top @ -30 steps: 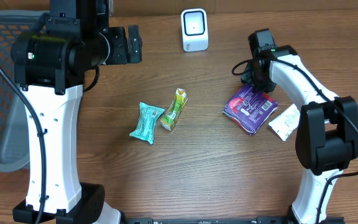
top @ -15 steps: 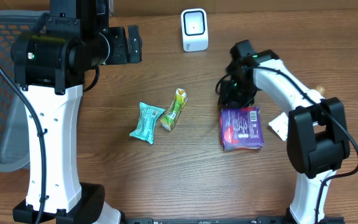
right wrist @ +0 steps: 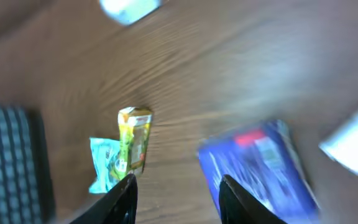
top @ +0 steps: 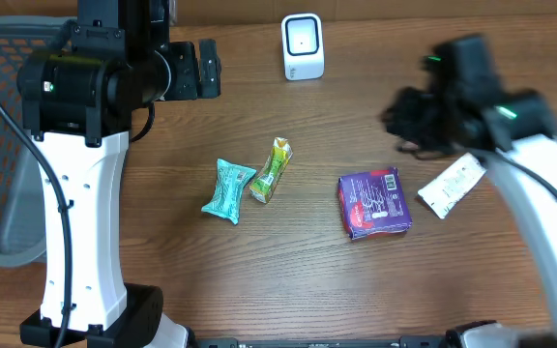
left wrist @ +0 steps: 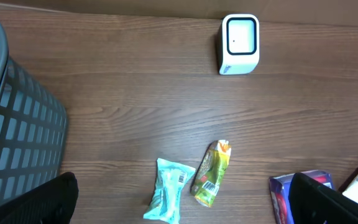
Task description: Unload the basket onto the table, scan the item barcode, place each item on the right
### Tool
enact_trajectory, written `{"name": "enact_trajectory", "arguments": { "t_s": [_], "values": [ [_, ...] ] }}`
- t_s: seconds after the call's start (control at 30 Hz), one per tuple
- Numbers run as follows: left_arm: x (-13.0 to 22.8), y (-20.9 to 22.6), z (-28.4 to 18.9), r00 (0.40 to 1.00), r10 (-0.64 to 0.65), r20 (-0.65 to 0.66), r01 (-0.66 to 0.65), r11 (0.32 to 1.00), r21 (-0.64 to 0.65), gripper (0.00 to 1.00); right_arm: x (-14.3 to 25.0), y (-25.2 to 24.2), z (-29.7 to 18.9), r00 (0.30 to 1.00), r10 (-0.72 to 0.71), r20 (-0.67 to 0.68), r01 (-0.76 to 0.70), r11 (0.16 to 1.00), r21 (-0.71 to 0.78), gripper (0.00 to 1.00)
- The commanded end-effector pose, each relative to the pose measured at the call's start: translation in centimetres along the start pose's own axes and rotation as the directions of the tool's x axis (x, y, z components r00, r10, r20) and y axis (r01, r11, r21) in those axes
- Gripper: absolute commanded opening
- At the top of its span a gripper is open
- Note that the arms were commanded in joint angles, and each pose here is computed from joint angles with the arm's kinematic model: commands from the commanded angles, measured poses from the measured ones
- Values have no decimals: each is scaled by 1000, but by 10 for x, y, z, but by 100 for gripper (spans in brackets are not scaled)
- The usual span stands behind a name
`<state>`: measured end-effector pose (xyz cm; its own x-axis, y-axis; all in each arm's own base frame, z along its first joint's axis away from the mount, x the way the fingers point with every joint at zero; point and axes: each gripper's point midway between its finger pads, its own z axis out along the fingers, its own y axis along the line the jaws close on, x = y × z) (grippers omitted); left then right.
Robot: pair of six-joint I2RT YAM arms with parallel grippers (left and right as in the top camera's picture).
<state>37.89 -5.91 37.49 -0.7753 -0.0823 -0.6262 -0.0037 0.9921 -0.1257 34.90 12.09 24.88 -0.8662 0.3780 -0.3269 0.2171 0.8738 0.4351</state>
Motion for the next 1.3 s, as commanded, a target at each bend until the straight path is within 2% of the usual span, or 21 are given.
{"name": "enact_trajectory", "arguments": {
  "t_s": [0.0,0.17,0.23,0.3,0.47,0.73,0.87,1.03,1.13,1.27],
  "values": [
    [1,0,4,1000,-6,-10,6,1000,0,100,19,-34,-14,974,225,33,-227,966,126,47],
    [1,0,4,1000,-6,-10,6,1000,0,100,71,-67,5,928,367,-56,-349,914,209,45],
    [1,0,4,1000,-6,-10,6,1000,0,100,91,-75,21,905,411,-112,-380,898,222,32],
    [1,0,4,1000,-6,-10,6,1000,0,100,109,-80,39,884,437,-168,-397,889,228,24],
    [1,0,4,1000,-6,-10,6,1000,0,99,148,-99,72,840,481,-251,-421,870,257,23],
    [1,0,4,1000,-6,-11,6,1000,0,100,187,-135,89,813,509,-282,-405,843,355,20],
    [1,0,4,1000,-6,-10,6,1000,0,99,178,-154,107,863,470,-184,-387,851,355,21],
    [1,0,4,1000,-6,-10,6,1000,0,100,128,-168,117,960,281,9,-268,905,332,24],
    [1,0,4,1000,-6,-11,6,1000,0,100,93,-152,123,979,179,95,-196,954,228,26],
    [1,0,4,1000,-6,-11,6,1000,0,99,59,-120,128,971,152,182,-166,984,61,25]
  ]
}}
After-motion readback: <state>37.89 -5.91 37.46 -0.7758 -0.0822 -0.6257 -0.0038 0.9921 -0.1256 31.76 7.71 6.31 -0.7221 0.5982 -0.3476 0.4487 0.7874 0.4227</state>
